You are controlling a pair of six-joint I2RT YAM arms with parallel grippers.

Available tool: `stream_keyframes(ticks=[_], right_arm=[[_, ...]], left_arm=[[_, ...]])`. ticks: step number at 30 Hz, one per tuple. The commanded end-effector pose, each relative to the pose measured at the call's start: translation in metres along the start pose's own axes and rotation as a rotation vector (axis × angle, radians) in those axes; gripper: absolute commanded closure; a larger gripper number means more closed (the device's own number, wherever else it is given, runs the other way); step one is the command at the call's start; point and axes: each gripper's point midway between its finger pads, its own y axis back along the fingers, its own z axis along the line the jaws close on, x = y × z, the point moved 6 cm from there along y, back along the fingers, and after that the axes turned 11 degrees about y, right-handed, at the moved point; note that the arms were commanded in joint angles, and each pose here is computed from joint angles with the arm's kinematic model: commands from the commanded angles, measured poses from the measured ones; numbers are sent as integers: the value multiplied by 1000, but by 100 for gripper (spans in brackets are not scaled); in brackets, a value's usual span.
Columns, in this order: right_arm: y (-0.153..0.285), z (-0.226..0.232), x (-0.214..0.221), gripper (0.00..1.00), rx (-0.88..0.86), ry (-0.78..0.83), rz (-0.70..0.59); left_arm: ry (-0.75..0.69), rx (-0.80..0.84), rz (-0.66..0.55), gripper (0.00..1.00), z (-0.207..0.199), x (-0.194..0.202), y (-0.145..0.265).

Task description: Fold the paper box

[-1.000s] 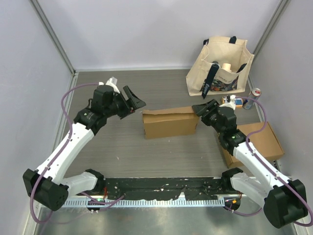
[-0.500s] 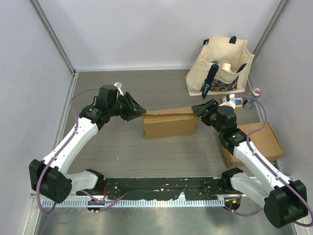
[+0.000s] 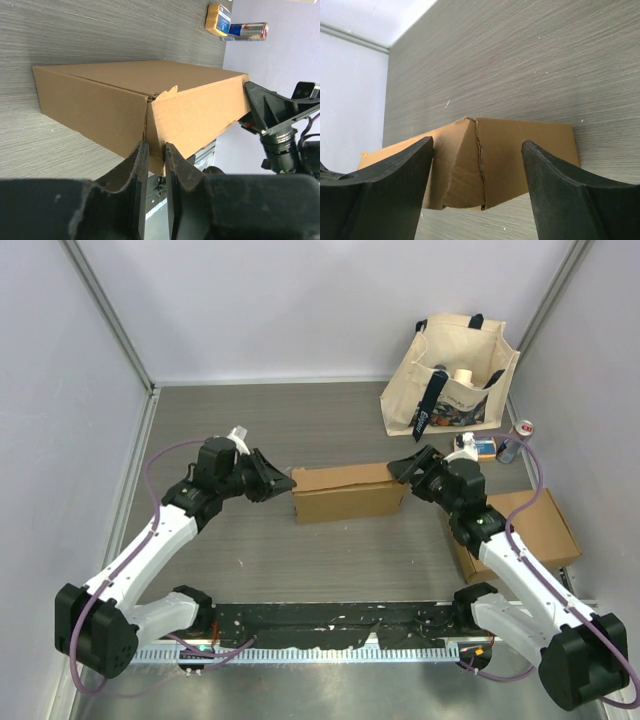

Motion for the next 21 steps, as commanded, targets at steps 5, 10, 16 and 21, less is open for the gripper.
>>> stream_keyframes(ticks=[5,10,16,21], right_arm=[[12,14,-35,22,-173,104,144],[15,6,-31,25,-267,57,140],[12,-25,8,44,-270,17,137],[9,-40,32,67,-317,-67,136]], left_arm=[[-31,-70,38,69,19,5,-9],[-24,-62,48,68,23,7,-11],[-23,-62,71,70,37,15,-12],[-17,-48,101,70,54,26,-13]])
